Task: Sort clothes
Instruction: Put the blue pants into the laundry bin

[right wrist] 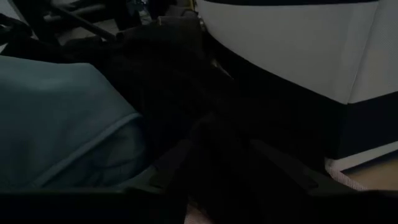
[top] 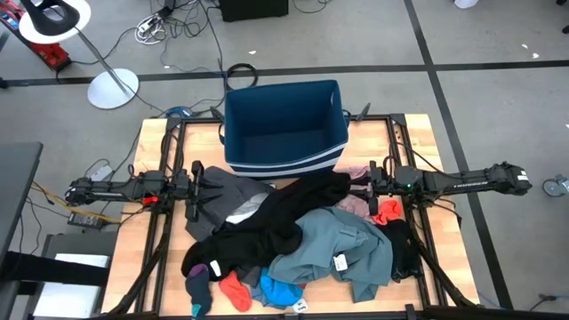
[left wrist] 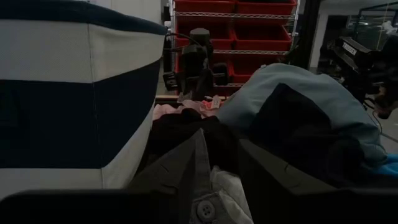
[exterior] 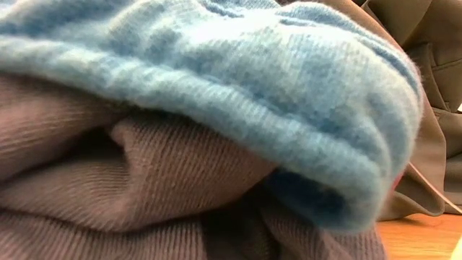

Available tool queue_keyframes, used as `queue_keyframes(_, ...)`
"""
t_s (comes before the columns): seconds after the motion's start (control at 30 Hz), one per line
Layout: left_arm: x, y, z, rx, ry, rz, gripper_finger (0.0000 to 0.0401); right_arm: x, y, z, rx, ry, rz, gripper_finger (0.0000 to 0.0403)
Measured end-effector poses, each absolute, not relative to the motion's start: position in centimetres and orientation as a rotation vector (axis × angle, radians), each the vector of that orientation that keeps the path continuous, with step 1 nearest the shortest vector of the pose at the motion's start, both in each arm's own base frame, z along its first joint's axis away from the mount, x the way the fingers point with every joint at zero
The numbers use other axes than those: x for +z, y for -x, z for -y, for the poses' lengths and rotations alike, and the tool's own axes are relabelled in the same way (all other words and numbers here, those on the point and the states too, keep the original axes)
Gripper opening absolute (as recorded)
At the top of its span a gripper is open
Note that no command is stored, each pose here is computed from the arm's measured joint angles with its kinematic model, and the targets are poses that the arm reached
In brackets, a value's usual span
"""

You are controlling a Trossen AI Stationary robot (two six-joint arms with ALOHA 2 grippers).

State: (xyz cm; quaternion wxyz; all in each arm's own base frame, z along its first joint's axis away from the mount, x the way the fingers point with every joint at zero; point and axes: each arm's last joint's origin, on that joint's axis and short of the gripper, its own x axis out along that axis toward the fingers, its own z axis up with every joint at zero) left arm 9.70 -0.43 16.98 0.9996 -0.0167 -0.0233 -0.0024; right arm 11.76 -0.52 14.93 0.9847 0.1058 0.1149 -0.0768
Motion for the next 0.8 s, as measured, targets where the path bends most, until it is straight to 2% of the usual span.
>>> queue_keyframes(0.23, 17.0, -9.7, 0.4, -0.005, 0.033, 0.047, 0.0124, 15.4, -11.8, 0.8, -0.229, -0.206, -0.172, 0.016)
queue_keyframes(0.4, 17.0, -9.7, 0.4, -0.005, 0.033, 0.047, 0.0124, 16.1, -11.9, 0.7, -0.23, -0.163, -0.223, 0.0158)
queue_keyframes(0.8, 17.0, -9.7, 0.4, -0.005, 0.033, 0.047, 0.0124, 22.5, -12.4, -0.8, -0.139, -0.121, -0.393, 0.0146)
